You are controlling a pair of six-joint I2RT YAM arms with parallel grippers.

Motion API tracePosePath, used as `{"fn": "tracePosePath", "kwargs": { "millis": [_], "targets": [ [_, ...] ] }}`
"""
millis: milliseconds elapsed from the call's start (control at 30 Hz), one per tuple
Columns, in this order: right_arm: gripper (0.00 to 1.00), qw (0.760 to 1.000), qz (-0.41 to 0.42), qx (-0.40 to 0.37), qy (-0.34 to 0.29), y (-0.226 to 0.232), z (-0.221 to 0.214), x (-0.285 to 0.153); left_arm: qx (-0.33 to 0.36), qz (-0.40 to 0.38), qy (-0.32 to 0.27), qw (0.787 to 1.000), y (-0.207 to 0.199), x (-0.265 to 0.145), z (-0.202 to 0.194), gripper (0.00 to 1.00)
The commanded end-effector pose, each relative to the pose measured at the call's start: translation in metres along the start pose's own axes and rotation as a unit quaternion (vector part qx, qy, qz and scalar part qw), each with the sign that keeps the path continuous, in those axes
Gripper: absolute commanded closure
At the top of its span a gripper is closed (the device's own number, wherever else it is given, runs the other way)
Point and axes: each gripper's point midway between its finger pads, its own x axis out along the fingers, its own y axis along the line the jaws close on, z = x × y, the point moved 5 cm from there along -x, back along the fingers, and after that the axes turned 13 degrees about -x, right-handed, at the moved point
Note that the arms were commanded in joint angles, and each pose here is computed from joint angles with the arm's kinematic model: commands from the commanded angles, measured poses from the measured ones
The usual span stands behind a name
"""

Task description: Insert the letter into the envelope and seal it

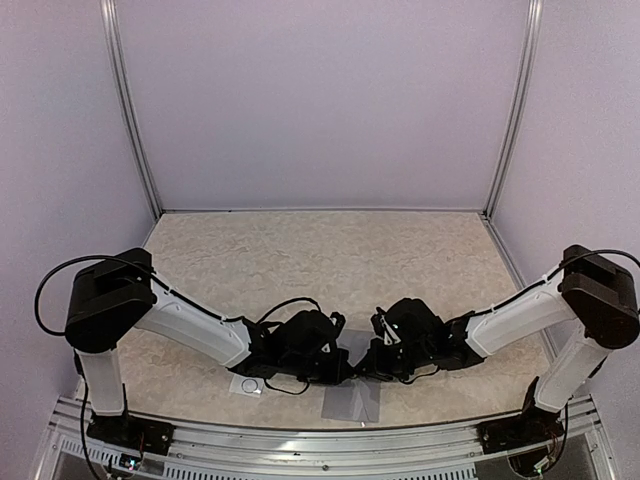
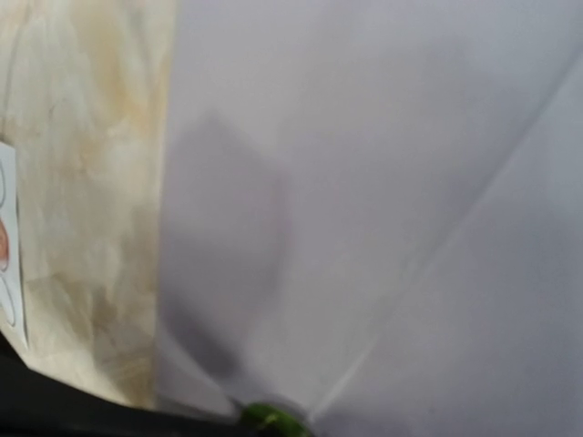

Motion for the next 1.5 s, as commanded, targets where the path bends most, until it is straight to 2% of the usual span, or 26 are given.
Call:
{"fn": "tracePosePath", "kwargs": {
  "millis": [0,267,933,1200,1300,1467],
  "targets": [
    [1.00,0.999,-0.035,0.022,0.035,-0.019,-0.020,0.006,0.002,0.131,0.058,0.990,0.067,0.004,-0.033,1.00],
    [1.00,0.994,-0.068,0.044,0.071,-0.035,-0.039,0.003,-0.001,0.135,0.057,0.989,0.069,0.004,-0.034,1.00],
    [1.00,0.989,-0.101,0.054,0.093,-0.048,-0.053,-0.006,-0.005,0.141,0.054,0.989,0.072,0.003,-0.034,1.00],
    [1.00,0.989,-0.114,0.056,0.075,-0.049,-0.050,-0.020,-0.003,0.137,0.043,0.990,0.069,-0.002,-0.030,1.00],
    [1.00,0.991,-0.108,0.050,0.062,-0.045,-0.046,-0.029,0.007,0.124,0.015,0.992,0.057,-0.012,-0.020,1.00],
    [1.00,0.998,-0.060,0.010,-0.002,-0.023,-0.027,-0.056,0.026,0.077,-0.027,0.996,0.017,-0.041,0.003,0.90]
  ]
}}
